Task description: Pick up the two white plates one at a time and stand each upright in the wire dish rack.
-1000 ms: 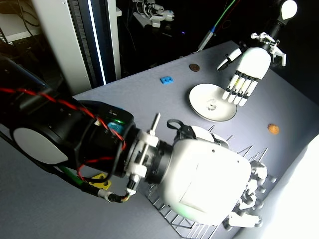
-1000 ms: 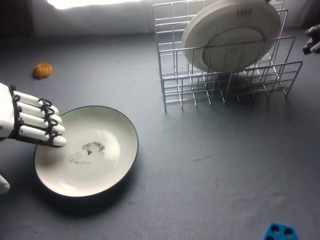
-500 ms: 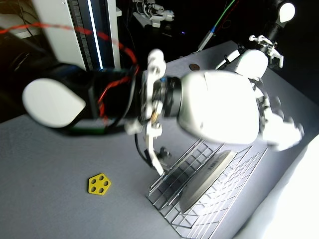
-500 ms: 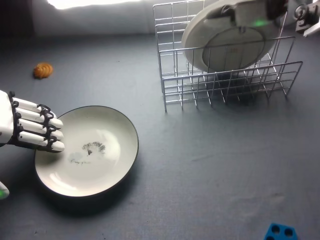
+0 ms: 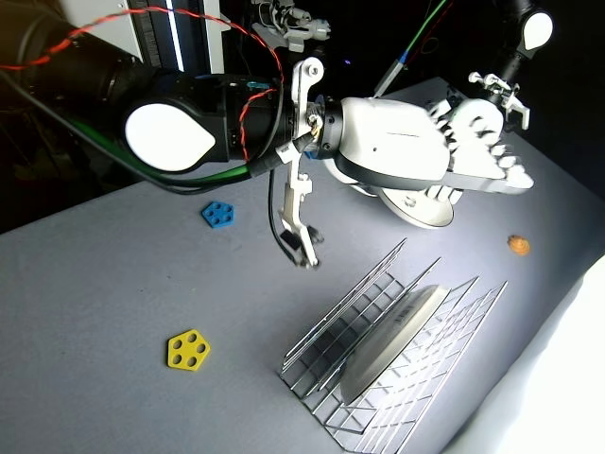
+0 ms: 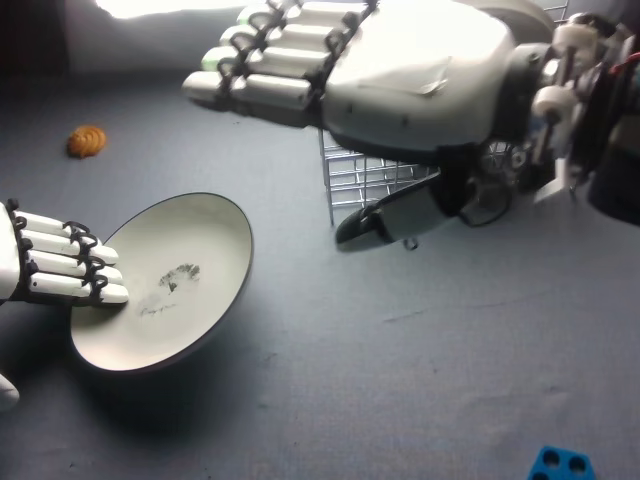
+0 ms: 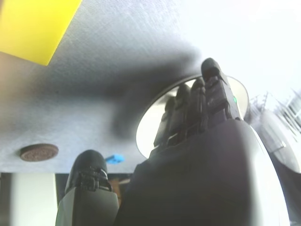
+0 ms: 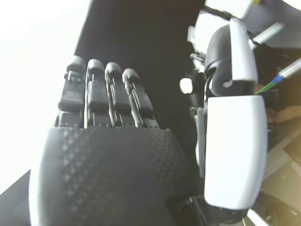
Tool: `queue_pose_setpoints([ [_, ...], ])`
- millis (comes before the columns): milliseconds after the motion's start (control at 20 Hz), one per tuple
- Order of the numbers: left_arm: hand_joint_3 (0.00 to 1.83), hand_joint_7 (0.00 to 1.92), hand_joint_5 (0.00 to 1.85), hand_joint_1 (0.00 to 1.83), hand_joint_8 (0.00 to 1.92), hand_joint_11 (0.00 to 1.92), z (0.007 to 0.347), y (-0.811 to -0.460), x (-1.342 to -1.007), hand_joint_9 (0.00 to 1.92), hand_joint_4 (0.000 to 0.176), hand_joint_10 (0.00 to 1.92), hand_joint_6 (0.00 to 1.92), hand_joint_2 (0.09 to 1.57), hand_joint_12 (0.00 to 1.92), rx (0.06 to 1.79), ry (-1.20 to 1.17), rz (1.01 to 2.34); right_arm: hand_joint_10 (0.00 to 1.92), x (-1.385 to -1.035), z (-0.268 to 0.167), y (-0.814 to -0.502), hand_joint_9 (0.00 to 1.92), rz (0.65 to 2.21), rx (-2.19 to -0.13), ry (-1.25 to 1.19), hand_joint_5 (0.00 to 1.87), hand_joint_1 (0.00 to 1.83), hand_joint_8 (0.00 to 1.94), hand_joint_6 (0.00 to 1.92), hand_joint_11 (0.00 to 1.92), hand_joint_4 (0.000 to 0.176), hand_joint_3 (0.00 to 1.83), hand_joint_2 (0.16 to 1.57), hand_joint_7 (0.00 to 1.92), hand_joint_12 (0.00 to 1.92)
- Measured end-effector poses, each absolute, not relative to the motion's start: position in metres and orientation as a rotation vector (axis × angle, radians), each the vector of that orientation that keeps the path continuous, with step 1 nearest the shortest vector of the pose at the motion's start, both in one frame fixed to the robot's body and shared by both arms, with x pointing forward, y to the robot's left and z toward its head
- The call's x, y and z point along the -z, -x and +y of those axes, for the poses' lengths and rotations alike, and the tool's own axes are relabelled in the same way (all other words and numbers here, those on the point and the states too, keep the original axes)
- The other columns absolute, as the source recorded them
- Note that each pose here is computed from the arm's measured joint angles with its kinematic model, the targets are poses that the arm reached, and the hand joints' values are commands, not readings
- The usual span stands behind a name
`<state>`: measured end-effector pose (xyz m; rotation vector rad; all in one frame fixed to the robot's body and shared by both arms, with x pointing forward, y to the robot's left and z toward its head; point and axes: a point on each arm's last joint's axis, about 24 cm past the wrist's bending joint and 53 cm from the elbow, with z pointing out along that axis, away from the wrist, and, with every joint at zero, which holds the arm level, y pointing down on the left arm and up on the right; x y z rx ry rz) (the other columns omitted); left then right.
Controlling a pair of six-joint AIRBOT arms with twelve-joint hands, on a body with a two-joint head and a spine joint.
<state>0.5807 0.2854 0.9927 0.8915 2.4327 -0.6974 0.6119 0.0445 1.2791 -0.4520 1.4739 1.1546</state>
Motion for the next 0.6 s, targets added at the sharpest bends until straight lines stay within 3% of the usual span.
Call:
queue_pose_setpoints([
  [300,0.00,0.05,0.05,0.00,0.00,0.00,0.289,-0.578,-0.989,0.03,0.000,0.00,0.00,1.12,0.13,0.708,-0.846,2.460,0.00,-1.245,0.061,-0.605,0.00,1.554,-1.116,0.512,0.00,1.04,0.00,0.00,0.00,0.000,0.00,0.90,0.00,0.00],
  [600,0.00,0.10,0.10,0.00,0.01,0.00,0.288,-0.577,-0.988,0.09,0.000,0.01,0.01,1.12,0.23,0.720,-0.833,2.466,0.00,-1.240,0.091,-0.583,0.00,1.462,-1.124,0.613,0.00,1.07,0.00,0.00,0.01,0.000,0.00,0.89,0.00,0.00],
])
